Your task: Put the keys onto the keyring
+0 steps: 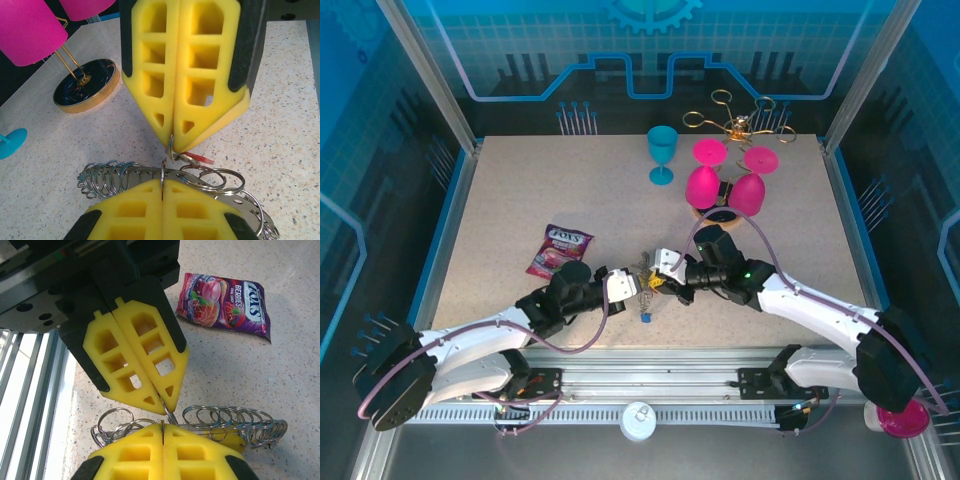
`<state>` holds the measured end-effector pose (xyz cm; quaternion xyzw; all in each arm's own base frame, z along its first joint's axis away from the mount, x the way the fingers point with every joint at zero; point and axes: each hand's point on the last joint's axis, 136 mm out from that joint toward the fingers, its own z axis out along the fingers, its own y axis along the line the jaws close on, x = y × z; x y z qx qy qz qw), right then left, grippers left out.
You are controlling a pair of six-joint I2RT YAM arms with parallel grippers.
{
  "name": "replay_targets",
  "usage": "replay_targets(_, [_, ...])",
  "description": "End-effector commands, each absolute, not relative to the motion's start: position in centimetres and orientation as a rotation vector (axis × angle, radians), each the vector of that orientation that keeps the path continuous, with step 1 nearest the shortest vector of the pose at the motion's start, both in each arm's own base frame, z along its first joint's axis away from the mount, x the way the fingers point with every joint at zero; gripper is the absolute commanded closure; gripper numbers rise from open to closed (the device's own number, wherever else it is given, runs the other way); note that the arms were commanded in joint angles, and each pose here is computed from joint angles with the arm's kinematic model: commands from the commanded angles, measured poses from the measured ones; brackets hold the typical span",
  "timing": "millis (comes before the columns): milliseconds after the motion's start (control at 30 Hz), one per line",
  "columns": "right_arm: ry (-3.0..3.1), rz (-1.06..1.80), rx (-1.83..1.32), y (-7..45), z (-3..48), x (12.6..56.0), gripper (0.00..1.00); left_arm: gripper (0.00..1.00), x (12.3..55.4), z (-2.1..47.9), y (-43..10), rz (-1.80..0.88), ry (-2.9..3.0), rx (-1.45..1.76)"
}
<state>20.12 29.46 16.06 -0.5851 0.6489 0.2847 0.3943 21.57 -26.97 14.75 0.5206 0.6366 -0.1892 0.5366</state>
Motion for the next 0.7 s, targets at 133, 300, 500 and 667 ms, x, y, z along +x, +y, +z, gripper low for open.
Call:
replay_targets(133, [1.600, 0.725, -1.459, 30.6, 17.6, 20.8, 1.00, 1.00, 21.5, 15.4, -27.3, -0.480, 1.503, 1.241])
replay_targets(300, [1.627, 0.704, -1.428, 30.7, 17.5, 21.5, 1.00, 1.00, 21.4, 15.3, -27.3, -0.480, 1.499, 1.251])
replay_targets(500, [1.743, 0.615, -1.325, 30.1, 16.6, 23.8, 1.00, 1.00, 21.2, 15.3, -27.2, -0.470, 1.487, 1.270])
replay_targets(667, [1.866, 0.568, -1.190, 29.5, 16.1, 25.7, 1.00, 1.00, 21.3, 15.3, -27.1, -0.451, 1.484, 1.279])
